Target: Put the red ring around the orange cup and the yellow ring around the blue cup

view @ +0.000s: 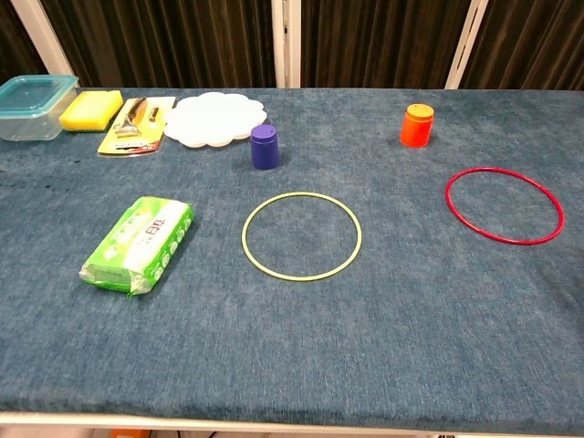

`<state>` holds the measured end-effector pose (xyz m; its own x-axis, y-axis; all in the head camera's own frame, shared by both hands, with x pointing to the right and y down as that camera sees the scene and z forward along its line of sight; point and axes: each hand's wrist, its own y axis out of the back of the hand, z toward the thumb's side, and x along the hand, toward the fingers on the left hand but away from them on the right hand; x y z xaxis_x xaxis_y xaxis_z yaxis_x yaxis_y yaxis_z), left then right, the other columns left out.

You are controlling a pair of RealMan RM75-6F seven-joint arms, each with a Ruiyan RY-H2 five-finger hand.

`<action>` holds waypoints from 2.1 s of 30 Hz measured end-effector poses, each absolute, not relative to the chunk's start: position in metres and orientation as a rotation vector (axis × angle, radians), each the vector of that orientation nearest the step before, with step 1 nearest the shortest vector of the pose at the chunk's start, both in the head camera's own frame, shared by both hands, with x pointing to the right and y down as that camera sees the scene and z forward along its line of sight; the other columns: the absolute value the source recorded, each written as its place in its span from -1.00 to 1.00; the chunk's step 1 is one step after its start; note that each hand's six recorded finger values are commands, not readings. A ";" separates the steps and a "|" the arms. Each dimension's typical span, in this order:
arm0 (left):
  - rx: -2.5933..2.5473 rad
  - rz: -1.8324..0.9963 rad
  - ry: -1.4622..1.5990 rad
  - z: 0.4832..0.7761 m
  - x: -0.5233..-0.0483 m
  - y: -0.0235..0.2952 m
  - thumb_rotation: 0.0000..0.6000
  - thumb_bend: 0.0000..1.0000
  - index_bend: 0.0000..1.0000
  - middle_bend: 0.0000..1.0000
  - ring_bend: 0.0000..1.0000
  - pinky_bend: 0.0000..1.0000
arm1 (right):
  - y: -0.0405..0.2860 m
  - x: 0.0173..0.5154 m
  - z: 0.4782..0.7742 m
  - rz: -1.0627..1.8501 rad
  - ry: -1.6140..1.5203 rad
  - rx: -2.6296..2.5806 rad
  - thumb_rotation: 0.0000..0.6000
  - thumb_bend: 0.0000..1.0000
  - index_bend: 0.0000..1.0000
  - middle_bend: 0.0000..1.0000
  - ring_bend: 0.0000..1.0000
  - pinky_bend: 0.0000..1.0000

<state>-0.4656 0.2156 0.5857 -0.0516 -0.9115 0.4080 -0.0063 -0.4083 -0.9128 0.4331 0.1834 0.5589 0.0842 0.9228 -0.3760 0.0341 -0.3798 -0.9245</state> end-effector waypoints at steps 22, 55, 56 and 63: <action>-1.493 -1.548 1.010 0.585 -0.462 0.217 1.00 -0.81 -0.89 -0.88 -1.00 -1.00 | 0.179 0.386 0.619 1.325 -0.838 -1.786 1.00 -0.66 -0.12 -0.67 -1.00 -1.00; -1.500 -1.566 1.008 0.590 -0.465 0.219 1.00 -0.81 -0.89 -0.88 -1.00 -1.00 | 0.181 0.357 0.724 1.397 -0.728 -1.927 1.00 -0.33 0.16 -0.57 -1.00 -1.00; -1.500 -1.566 1.009 0.590 -0.465 0.219 1.00 -0.81 -0.89 -0.88 -1.00 -1.00 | 0.181 0.358 0.724 1.399 -0.733 -1.928 1.00 -0.31 0.18 -0.56 -1.00 -1.00; -1.498 -1.564 1.008 0.589 -0.466 0.219 1.00 -0.81 -0.89 -0.88 -1.00 -1.00 | 0.177 0.364 0.720 1.392 -0.785 -1.917 1.00 -0.29 0.26 -0.52 -1.00 -1.00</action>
